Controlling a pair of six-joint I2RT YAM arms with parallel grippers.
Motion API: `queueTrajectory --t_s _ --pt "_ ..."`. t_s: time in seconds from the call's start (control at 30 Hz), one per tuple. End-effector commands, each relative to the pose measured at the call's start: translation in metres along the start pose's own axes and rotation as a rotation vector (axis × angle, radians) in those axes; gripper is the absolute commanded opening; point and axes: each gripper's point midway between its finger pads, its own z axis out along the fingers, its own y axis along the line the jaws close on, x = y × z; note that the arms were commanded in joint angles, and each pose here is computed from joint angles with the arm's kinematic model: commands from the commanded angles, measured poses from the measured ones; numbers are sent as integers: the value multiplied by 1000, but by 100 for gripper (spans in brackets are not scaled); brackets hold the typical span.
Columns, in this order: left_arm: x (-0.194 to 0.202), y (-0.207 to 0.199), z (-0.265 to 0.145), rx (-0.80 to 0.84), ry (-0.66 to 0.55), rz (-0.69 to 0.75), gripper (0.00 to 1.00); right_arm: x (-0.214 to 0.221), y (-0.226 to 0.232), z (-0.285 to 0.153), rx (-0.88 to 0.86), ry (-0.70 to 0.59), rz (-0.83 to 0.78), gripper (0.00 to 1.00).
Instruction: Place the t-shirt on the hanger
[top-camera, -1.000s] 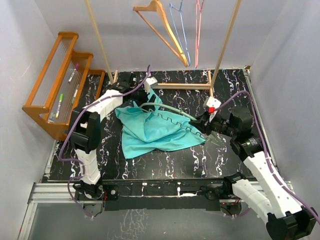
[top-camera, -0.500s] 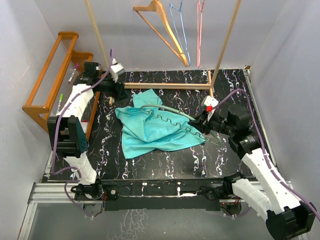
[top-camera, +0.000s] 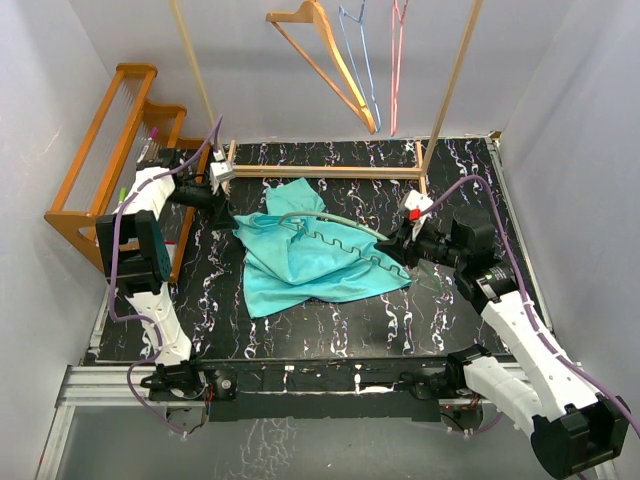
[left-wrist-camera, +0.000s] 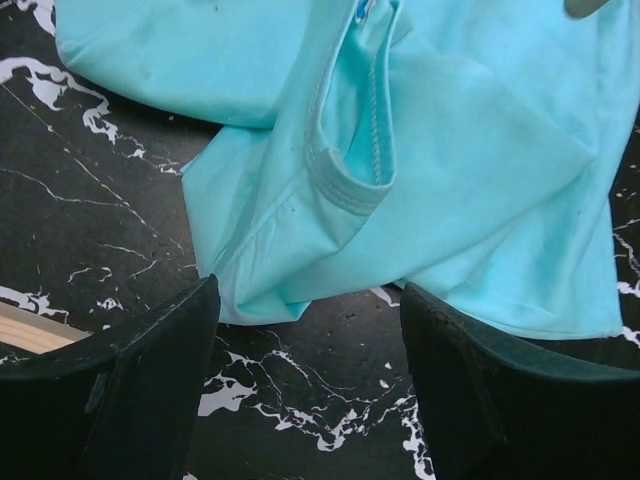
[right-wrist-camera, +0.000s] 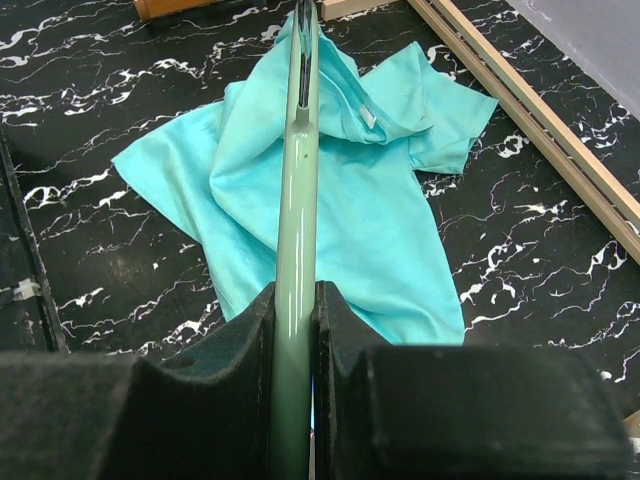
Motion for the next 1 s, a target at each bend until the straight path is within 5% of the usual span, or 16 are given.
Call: queueTrajectory --t_s 0.0,0.33,0.7,0.97 --pt "-5 14 2 -61 -37 108 70 -47 -11 -5 37 -103 -96 8" --pt "-7 39 10 -124 -63 169 70 -45 -13 -4 45 -93 -88 8" --pt "-10 3 20 91 -138 195 70 -44 -16 -3 56 -84 -77 8" --pt "-3 9 32 81 -119 224 68 -43 -18 -3 66 -80 -74 8"
